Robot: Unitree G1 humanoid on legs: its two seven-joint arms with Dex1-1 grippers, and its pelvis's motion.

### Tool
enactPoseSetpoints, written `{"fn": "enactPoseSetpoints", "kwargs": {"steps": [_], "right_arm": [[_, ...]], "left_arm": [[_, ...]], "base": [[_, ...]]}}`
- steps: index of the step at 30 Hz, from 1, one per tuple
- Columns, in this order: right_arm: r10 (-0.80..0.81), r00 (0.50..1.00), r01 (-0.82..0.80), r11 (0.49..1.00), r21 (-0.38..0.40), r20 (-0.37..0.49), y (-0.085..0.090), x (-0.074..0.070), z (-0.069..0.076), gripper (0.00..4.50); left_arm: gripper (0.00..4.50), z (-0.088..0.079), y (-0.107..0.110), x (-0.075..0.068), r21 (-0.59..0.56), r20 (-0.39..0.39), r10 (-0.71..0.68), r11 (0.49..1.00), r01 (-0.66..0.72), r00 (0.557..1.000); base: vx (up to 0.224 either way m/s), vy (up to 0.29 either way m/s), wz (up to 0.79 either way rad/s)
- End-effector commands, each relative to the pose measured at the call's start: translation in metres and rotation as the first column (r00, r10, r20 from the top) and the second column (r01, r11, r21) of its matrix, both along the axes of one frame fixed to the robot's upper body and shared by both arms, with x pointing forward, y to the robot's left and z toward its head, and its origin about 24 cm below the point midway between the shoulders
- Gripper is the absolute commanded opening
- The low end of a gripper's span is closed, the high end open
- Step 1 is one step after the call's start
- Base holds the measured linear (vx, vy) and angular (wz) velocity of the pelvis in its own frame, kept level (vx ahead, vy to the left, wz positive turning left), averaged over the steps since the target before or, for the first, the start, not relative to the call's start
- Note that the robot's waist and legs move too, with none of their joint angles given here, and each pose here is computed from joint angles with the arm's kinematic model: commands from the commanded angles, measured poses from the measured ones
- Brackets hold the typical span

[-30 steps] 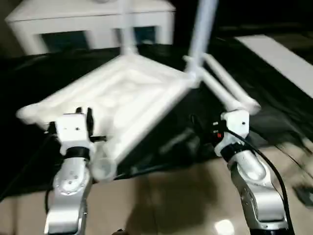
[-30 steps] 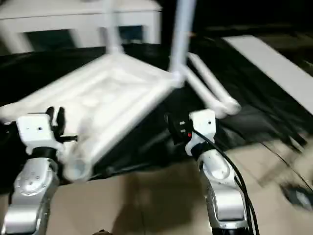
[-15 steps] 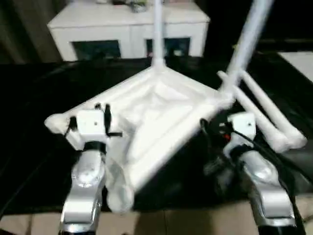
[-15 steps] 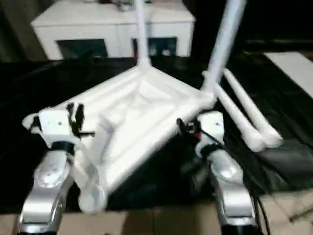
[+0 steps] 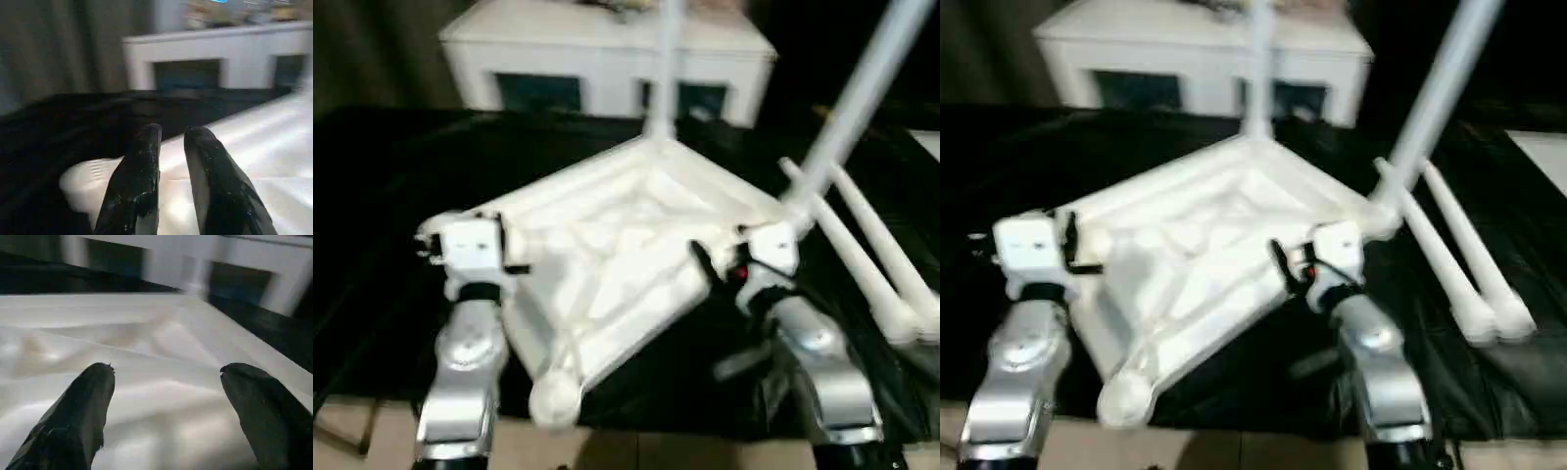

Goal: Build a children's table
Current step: Rotate table base

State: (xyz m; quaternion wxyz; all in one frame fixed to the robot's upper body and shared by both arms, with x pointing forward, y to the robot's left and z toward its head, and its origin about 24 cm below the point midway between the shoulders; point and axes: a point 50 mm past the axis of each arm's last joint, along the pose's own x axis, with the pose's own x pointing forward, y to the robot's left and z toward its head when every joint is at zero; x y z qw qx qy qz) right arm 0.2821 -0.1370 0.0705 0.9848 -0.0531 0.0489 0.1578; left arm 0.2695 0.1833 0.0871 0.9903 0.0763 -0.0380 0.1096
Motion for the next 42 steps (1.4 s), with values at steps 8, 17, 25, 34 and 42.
{"fn": "enactPoseSetpoints", "kwargs": {"steps": [8, 17, 25, 34, 42], "right_arm": [[-0.047, 0.997, 0.047, 0.999, 0.003, -0.056, -0.011, 0.003, -0.004, 3.89], [-0.337, 0.933, 0.323, 0.939, -0.120, -0.124, -0.049, 0.017, -0.022, 3.89], [-0.414, 0.899, 0.377, 0.898, -0.227, -0.145, -0.060, 0.038, -0.033, 3.89], [-0.462, 0.870, 0.416, 0.875, -0.248, -0.170, -0.068, 0.048, -0.043, 3.89], [-0.217, 0.919, 0.178, 0.973, -0.146, -0.329, -0.025, 0.059, -0.065, 3.89]], "left_arm": [[1.07, -0.004, 0.015, 0.001, 0.079, -0.105, 0.009, 0.997, -0.001, 0.994], [1.07, -0.025, 0.071, -0.012, 0.133, -0.386, 0.073, 0.991, -0.023, 0.920], [1.07, -0.040, 0.053, -0.015, -0.002, -0.515, -0.179, 0.978, 0.208, 0.838], [1.07, -0.043, 0.024, -0.018, -0.082, -0.559, -0.376, 0.912, 0.402, 0.739], [1.07, -0.043, 0.018, -0.021, -0.118, -0.581, -0.459, 0.865, 0.489, 0.672]], "base": [[-0.065, -0.197, 0.14], [-0.014, -0.019, 0.01], [0.000, 0.000, 0.00], [0.000, 0.000, 0.00], [0.000, 0.000, 0.00]]}}
